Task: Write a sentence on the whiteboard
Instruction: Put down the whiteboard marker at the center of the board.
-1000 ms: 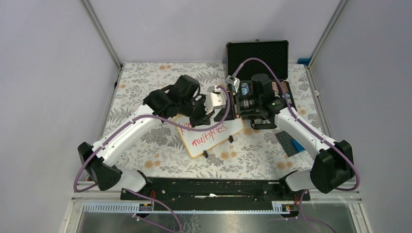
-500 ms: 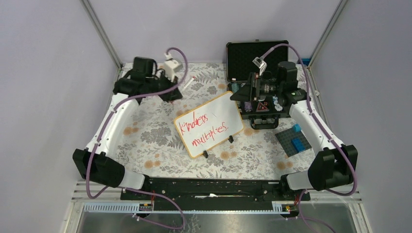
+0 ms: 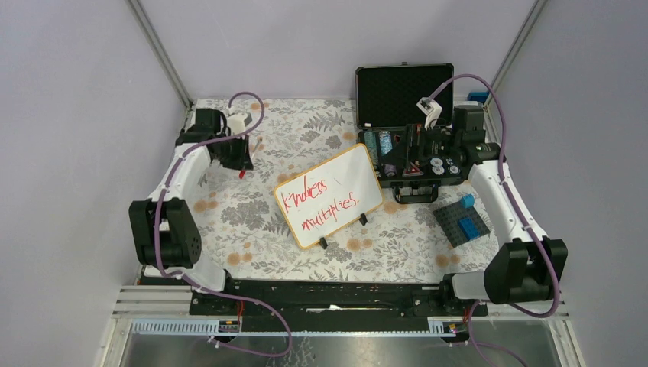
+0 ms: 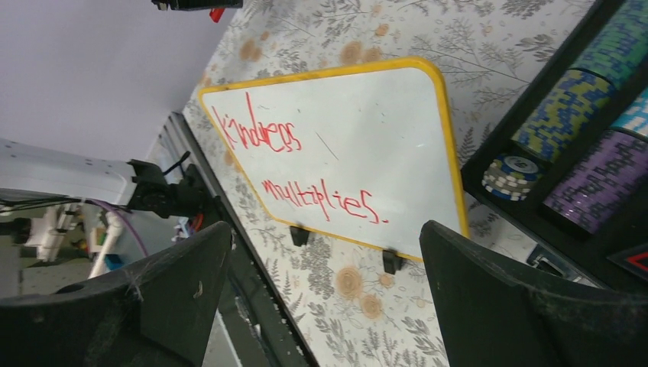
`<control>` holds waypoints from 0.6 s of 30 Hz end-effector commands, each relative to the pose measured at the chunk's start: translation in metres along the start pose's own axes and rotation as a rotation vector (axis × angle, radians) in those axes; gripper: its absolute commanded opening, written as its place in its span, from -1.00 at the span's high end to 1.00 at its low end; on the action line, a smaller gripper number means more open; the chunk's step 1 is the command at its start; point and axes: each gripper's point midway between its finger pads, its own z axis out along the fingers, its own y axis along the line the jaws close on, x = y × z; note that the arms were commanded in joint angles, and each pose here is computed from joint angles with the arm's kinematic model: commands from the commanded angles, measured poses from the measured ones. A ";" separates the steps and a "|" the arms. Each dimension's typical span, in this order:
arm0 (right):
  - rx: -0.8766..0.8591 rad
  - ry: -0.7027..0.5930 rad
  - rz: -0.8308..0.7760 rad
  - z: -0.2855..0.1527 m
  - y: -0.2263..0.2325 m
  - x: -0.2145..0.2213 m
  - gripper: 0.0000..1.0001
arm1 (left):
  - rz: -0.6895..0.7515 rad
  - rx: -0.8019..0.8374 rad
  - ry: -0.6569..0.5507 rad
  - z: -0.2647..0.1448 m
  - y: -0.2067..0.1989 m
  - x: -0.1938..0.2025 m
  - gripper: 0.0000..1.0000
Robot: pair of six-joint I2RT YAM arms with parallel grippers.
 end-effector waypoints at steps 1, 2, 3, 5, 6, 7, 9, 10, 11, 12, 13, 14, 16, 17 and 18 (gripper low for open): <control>0.067 -0.008 -0.093 -0.010 -0.003 0.007 -0.99 | -0.056 -0.106 0.035 0.020 0.027 0.025 1.00; 0.068 -0.005 -0.090 -0.010 -0.004 0.009 -0.99 | -0.071 -0.135 0.051 0.024 0.034 0.032 1.00; 0.070 -0.001 -0.084 -0.010 -0.005 0.011 -0.99 | -0.087 -0.158 0.068 0.028 0.040 0.039 1.00; 0.072 0.005 -0.077 -0.009 -0.007 0.015 -0.99 | -0.117 -0.167 0.113 0.039 0.048 0.054 1.00; 0.069 0.007 -0.074 -0.008 -0.007 0.017 -0.99 | -0.124 -0.169 0.134 0.044 0.050 0.062 1.00; 0.068 0.012 -0.068 -0.008 -0.008 0.019 -0.99 | -0.130 -0.170 0.152 0.048 0.052 0.069 1.00; 0.074 0.017 -0.094 -0.008 -0.011 0.022 -0.99 | -0.139 -0.183 0.176 0.055 0.057 0.080 1.00; 0.076 0.019 -0.094 -0.008 -0.012 0.024 -0.99 | -0.145 -0.191 0.183 0.058 0.060 0.084 1.00; 0.078 0.018 -0.098 -0.008 -0.012 0.024 -0.99 | -0.153 -0.194 0.189 0.059 0.062 0.088 1.00; 0.078 0.020 -0.097 -0.008 -0.012 0.026 -0.99 | -0.157 -0.192 0.196 0.062 0.062 0.091 0.99; 0.078 0.021 -0.097 -0.008 -0.012 0.027 -0.99 | -0.163 -0.195 0.205 0.063 0.064 0.094 0.97; 0.078 0.021 -0.099 -0.009 -0.012 0.026 -0.99 | -0.166 -0.196 0.213 0.065 0.064 0.096 0.95; 0.080 0.022 -0.100 -0.008 -0.013 0.027 -0.99 | -0.166 -0.196 0.225 0.068 0.065 0.101 0.89; 0.081 0.023 -0.098 -0.008 -0.013 0.028 -0.99 | -0.167 -0.200 0.229 0.069 0.066 0.102 0.85; 0.082 0.025 -0.096 -0.008 -0.014 0.028 -0.99 | -0.169 -0.201 0.236 0.070 0.067 0.105 0.81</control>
